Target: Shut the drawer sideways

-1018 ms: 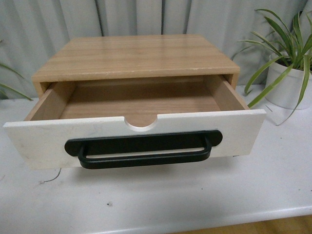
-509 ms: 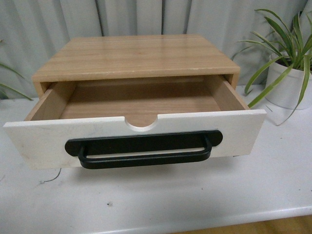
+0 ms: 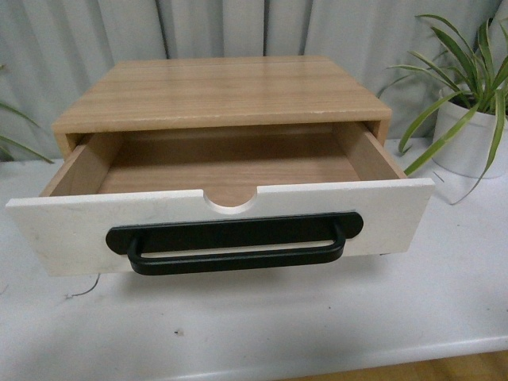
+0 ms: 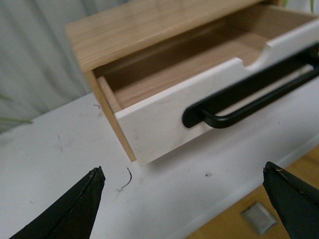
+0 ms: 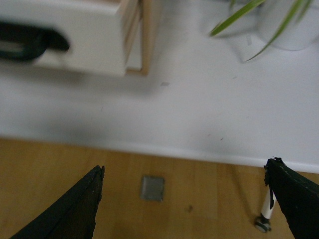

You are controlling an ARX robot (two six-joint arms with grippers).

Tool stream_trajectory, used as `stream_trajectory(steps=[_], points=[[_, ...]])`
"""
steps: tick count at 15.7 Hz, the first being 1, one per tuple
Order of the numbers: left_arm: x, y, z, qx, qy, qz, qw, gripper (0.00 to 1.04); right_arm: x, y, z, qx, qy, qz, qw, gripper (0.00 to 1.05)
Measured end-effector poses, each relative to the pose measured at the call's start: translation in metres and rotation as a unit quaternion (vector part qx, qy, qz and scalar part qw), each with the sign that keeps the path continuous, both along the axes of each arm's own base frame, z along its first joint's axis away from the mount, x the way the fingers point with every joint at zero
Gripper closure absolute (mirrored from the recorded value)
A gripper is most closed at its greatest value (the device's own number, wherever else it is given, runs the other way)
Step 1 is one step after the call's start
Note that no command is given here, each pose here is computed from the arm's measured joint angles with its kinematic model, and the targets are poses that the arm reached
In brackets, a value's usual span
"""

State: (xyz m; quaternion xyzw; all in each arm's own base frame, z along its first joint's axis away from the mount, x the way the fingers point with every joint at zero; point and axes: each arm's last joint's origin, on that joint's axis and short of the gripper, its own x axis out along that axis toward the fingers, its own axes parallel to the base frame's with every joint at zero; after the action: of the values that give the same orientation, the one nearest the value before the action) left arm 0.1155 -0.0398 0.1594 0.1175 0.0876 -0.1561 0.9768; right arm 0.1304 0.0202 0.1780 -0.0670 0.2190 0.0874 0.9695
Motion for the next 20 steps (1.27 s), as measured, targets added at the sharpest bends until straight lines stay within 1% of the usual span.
stream_trajectory(steps=[1,2,3,4,7,11,14,20], points=[[0.004,-0.006,-0.004,0.061,-0.004,-0.035,0.998,0.07,0.002,0.008,-0.008,-0.045,0.027,0.051,0.997,0.06],[0.007,-0.013,-0.008,0.122,-0.009,-0.071,0.990,0.07,0.004,0.016,-0.011,-0.084,0.031,0.097,0.991,0.06],[0.011,-0.018,-0.011,0.169,-0.024,-0.092,0.981,0.07,0.006,0.022,-0.010,-0.110,0.025,0.129,0.985,0.06],[0.016,-0.021,-0.013,0.197,-0.033,-0.099,0.975,0.07,0.011,0.029,-0.009,-0.130,0.018,0.156,0.979,0.06],[0.037,-0.032,-0.011,0.212,-0.048,-0.093,0.972,0.07,0.026,0.046,-0.012,-0.153,0.010,0.216,0.964,0.06],[0.057,-0.040,-0.018,0.223,-0.020,-0.094,0.970,0.07,0.051,0.066,-0.010,-0.168,0.005,0.271,0.948,0.06],[0.066,-0.040,-0.018,0.230,-0.022,-0.089,0.969,0.07,0.068,0.075,-0.013,-0.178,0.008,0.287,0.941,0.06],[0.080,-0.039,-0.015,0.240,-0.028,-0.083,0.967,0.07,0.101,0.094,-0.007,-0.207,-0.007,0.302,0.931,0.06]])
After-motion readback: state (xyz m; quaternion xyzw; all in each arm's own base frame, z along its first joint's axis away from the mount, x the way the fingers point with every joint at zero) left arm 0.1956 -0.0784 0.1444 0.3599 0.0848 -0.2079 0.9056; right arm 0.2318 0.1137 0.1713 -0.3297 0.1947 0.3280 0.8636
